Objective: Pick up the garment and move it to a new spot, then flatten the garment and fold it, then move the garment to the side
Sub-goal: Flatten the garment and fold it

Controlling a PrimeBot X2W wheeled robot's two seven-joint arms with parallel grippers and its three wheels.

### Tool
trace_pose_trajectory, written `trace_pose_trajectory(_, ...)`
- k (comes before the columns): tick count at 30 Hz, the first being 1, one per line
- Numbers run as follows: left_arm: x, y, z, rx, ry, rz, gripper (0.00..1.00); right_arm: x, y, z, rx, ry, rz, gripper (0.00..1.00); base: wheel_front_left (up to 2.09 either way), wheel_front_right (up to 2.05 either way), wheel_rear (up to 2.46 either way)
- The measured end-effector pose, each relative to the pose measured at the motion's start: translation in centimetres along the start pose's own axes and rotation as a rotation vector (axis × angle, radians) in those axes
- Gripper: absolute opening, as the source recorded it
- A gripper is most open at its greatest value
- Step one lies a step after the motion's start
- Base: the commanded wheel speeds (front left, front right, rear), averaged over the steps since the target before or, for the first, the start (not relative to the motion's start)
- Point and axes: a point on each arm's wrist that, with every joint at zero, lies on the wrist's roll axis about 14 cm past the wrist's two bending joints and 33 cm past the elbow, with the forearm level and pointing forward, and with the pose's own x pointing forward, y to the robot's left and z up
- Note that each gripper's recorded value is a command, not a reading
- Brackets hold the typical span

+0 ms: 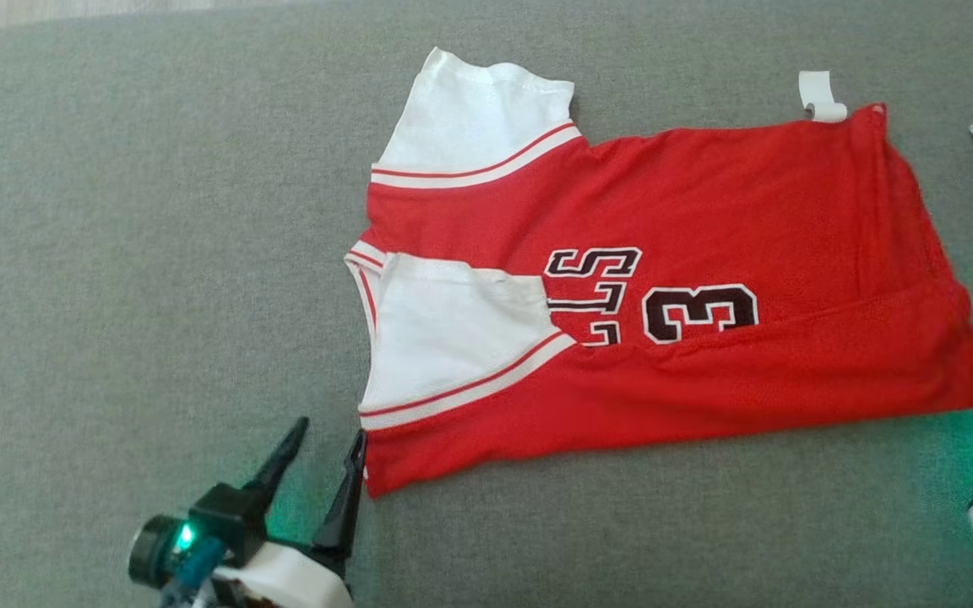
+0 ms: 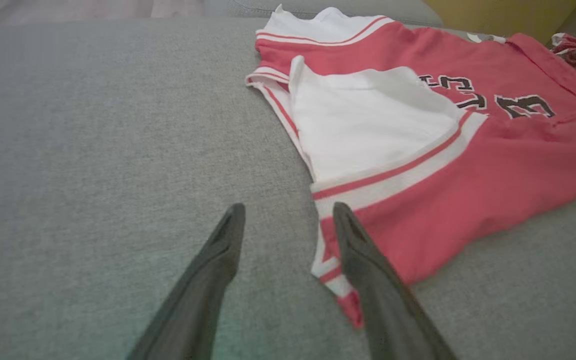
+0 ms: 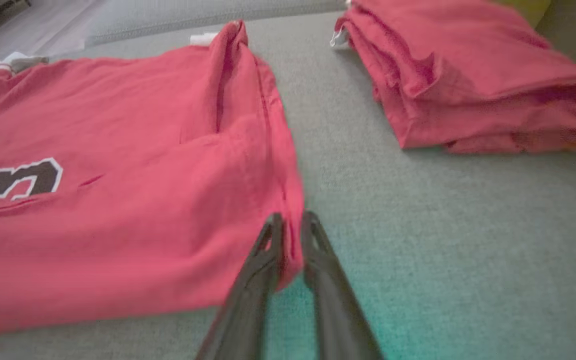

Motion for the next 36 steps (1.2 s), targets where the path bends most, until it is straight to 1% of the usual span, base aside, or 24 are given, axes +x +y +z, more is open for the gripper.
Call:
trace_pose_trajectory(3, 0.2, 0.5, 0.6, 0.030, -0.007, -0.007, 1.00, 0.3, -0.5, 1.5, -0.002, -0.041, -0.016, 1.00, 0.00, 0.00, 0.00)
trace_pose_trajectory(6, 1.3, 1.3, 2.9, 0.120, -0.034, -0.040, 1.00, 0.7, -0.7, 3.0, -0.011, -0.085, -0.029, 1.00, 0.00, 0.00, 0.00)
trace_pose_trajectory(8, 2.8, 2.4, 5.7, 0.193, -0.073, -0.052, 1.00, 1.1, -0.6, 3.7, -0.024, -0.102, -0.029, 1.00, 0.00, 0.00, 0.00)
trace_pose_trajectory(11, 5.8, 3.6, 11.6, 0.298, -0.155, -0.082, 1.00, 2.3, 0.5, 4.6, -0.046, -0.113, -0.005, 1.00, 0.00, 0.00, 0.00)
trace_pose_trajectory(13, 7.8, 3.2, 14.8, 0.356, -0.177, -0.147, 1.00, 3.2, 1.4, 5.7, -0.055, -0.138, 0.016, 1.00, 0.00, 0.00, 0.00)
trace_pose_trajectory(14, 9.7, 2.4, 17.0, 0.375, -0.175, -0.215, 1.00, 3.9, 2.4, 6.7, -0.070, -0.158, 0.039, 1.00, 0.00, 0.00, 0.00)
trace_pose_trajectory(17, 12.7, 2.2, 18.5, 0.407, -0.129, -0.249, 1.00, 4.4, 3.3, 7.6, -0.084, -0.183, 0.056, 1.00, 0.00, 0.00, 0.00)
trace_pose_trajectory(21, 17.0, 2.4, 18.5, 0.425, -0.004, -0.259, 1.00, 4.9, 3.8, 7.5, -0.082, -0.190, 0.060, 1.00, 0.00, 0.00, 0.00)
trace_pose_trajectory(25, 20.8, 1.9, 17.3, 0.422, 0.117, -0.283, 1.00, 5.2, 2.9, 6.6, -0.081, -0.170, 0.032, 1.00, 0.00, 0.00, 0.00)
trace_pose_trajectory(26, 20.8, 1.9, 17.3, 0.422, 0.117, -0.283, 1.00, 5.2, 2.9, 6.6, -0.081, -0.170, 0.032, 1.00, 0.00, 0.00, 0.00)
trace_pose_trajectory(29, 22.9, 1.8, 15.4, 0.442, 0.212, -0.304, 1.00, 5.3, 1.6, 5.7, -0.079, -0.150, -0.004, 1.00, 0.00, 0.00, 0.00)
trace_pose_trajectory(35, 25.9, 3.3, 11.8, 0.520, 0.357, -0.295, 1.00, 5.0, -0.1, 4.5, -0.077, -0.128, -0.053, 1.00, 0.00, 0.00, 0.00)
trace_pose_trajectory(36, 26.2, 3.3, 11.4, 0.525, 0.367, -0.299, 0.69, 5.0, -0.4, 4.3, -0.074, -0.125, -0.059, 1.00, 0.00, 0.00, 0.00)
